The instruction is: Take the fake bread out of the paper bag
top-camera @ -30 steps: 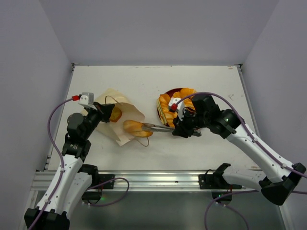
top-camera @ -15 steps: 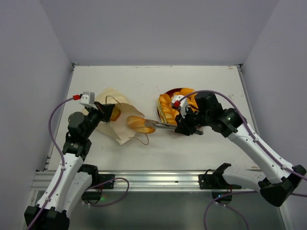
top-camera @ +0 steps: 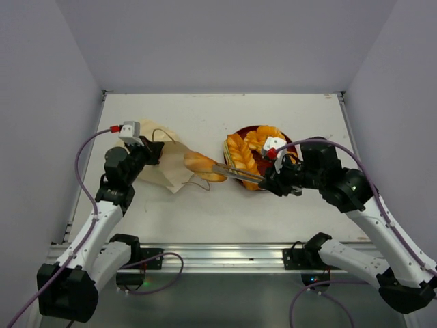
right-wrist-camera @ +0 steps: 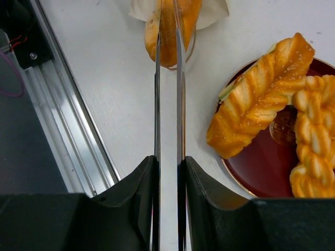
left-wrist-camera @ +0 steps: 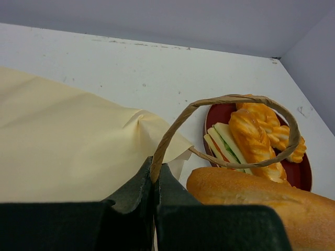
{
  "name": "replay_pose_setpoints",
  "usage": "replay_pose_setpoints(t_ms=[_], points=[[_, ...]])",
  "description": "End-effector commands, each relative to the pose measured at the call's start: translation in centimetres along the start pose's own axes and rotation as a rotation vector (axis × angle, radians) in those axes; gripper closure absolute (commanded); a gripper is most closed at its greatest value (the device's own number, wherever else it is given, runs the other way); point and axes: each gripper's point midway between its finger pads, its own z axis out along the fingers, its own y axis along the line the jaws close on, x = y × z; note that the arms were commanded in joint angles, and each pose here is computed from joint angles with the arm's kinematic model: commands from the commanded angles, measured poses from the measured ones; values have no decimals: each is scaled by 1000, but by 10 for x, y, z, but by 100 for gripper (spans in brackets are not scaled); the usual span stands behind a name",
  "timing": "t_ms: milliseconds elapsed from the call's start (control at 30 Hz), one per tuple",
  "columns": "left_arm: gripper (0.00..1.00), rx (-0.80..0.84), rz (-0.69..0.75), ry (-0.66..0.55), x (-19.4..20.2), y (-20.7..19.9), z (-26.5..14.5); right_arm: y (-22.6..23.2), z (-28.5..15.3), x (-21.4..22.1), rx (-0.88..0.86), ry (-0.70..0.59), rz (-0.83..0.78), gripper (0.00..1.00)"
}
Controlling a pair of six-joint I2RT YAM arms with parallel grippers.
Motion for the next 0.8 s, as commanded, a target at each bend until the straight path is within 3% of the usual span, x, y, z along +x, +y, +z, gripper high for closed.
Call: replay_pose_setpoints(t_ms=[0,300,767], points=[[100,-27,55,-86,-33,1,9,-14,-21,-22,111,-89,-31,100],[100,-92,123,-39,-26,19,21,-37,-46,-14,285,-116,2,100],[100,-44,160,-48,-32,6,3,-80,-65,15,542,-59,107,100]])
